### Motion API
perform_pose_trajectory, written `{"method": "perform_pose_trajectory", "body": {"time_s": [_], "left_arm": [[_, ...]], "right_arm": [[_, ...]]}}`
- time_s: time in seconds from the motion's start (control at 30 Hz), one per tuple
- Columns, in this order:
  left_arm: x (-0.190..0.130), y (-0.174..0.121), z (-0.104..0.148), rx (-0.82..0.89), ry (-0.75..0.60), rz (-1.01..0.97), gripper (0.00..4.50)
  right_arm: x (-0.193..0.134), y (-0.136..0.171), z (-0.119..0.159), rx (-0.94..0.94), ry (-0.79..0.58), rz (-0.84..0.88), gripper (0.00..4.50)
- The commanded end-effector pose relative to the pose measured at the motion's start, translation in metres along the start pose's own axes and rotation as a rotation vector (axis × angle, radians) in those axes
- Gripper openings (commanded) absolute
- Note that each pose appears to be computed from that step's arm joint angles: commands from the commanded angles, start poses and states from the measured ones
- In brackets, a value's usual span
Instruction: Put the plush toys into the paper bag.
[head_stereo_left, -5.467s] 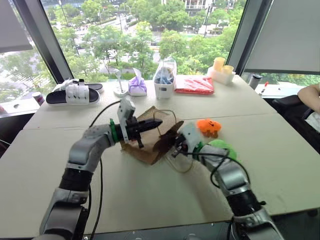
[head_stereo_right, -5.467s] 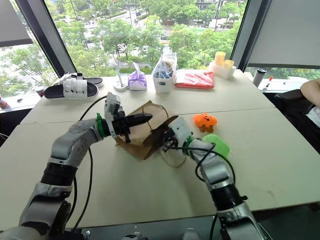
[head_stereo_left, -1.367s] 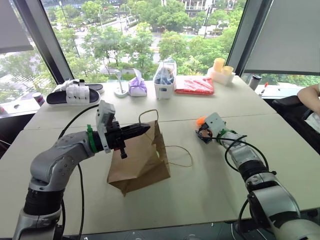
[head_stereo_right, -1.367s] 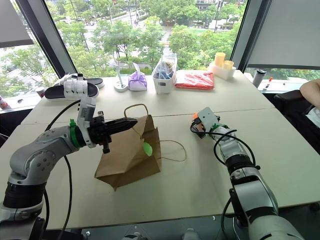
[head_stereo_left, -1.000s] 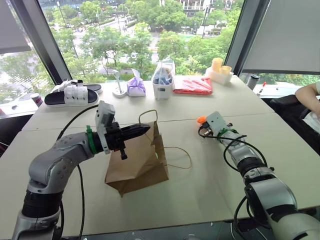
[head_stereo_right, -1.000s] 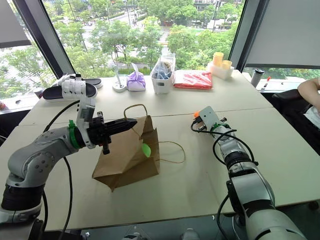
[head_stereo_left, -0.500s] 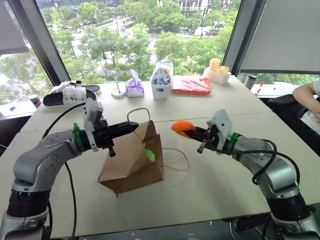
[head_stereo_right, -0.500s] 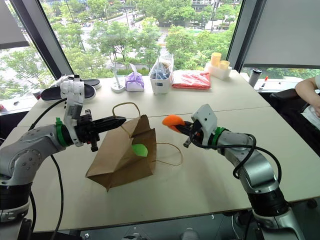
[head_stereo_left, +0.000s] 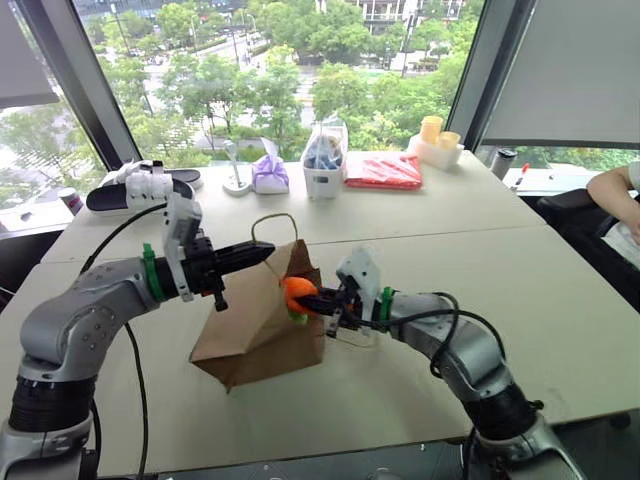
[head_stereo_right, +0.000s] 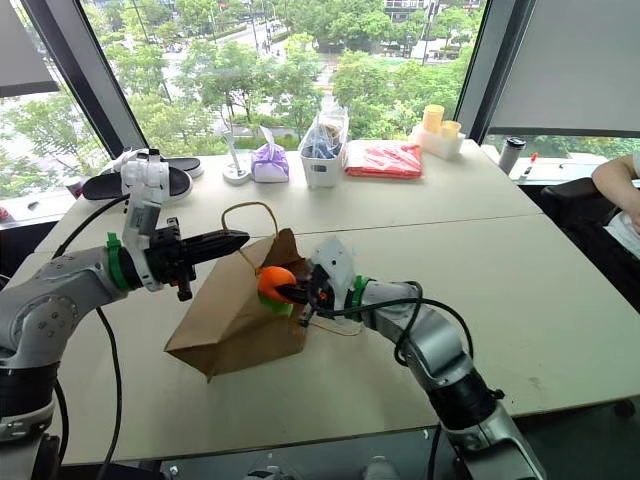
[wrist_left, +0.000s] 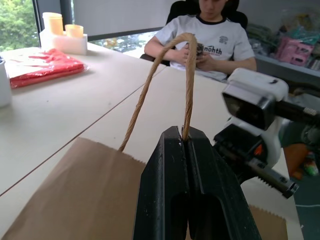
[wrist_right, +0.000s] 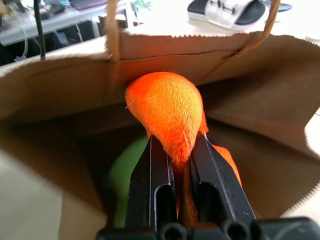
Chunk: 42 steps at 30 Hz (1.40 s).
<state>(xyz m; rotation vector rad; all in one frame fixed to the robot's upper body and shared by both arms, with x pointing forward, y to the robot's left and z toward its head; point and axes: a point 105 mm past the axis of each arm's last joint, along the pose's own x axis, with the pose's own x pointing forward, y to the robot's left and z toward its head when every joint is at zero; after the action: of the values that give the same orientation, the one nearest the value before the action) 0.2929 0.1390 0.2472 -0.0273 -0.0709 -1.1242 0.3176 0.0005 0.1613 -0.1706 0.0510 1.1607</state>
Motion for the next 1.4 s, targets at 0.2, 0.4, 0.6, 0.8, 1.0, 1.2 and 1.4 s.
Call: {"method": "perform_pose_trajectory", "body": {"time_s": [0.2, 0.4, 0.6, 0.8, 1.0, 1.2, 1.4], "left_arm": [[0.003, -0.02, 0.009, 0.013, -0.015, -0.058, 0.0], [0.002, -0.022, 0.007, 0.007, -0.011, -0.054, 0.0], [-0.004, -0.022, 0.001, -0.001, 0.006, -0.042, 0.0], [-0.007, -0.023, -0.007, -0.002, 0.037, -0.033, 0.0], [-0.007, -0.023, -0.023, 0.005, 0.082, -0.034, 0.0], [-0.005, -0.023, -0.029, 0.005, 0.079, -0.041, 0.0], [-0.004, -0.022, -0.033, 0.002, 0.069, -0.045, 0.0]], "right_arm": [[0.038, 0.006, 0.007, -0.012, -0.057, 0.102, 0.05], [0.054, 0.008, 0.001, -0.033, -0.052, 0.119, 0.86], [0.06, 0.025, -0.001, -0.047, -0.063, 0.164, 3.83], [0.055, 0.028, -0.008, -0.102, -0.03, 0.168, 4.45], [0.002, 0.005, 0.003, -0.115, 0.023, 0.168, 4.45], [-0.054, -0.01, -0.002, -0.121, 0.122, 0.085, 4.45], [-0.065, -0.039, -0.045, -0.116, 0.246, -0.111, 4.45]]}}
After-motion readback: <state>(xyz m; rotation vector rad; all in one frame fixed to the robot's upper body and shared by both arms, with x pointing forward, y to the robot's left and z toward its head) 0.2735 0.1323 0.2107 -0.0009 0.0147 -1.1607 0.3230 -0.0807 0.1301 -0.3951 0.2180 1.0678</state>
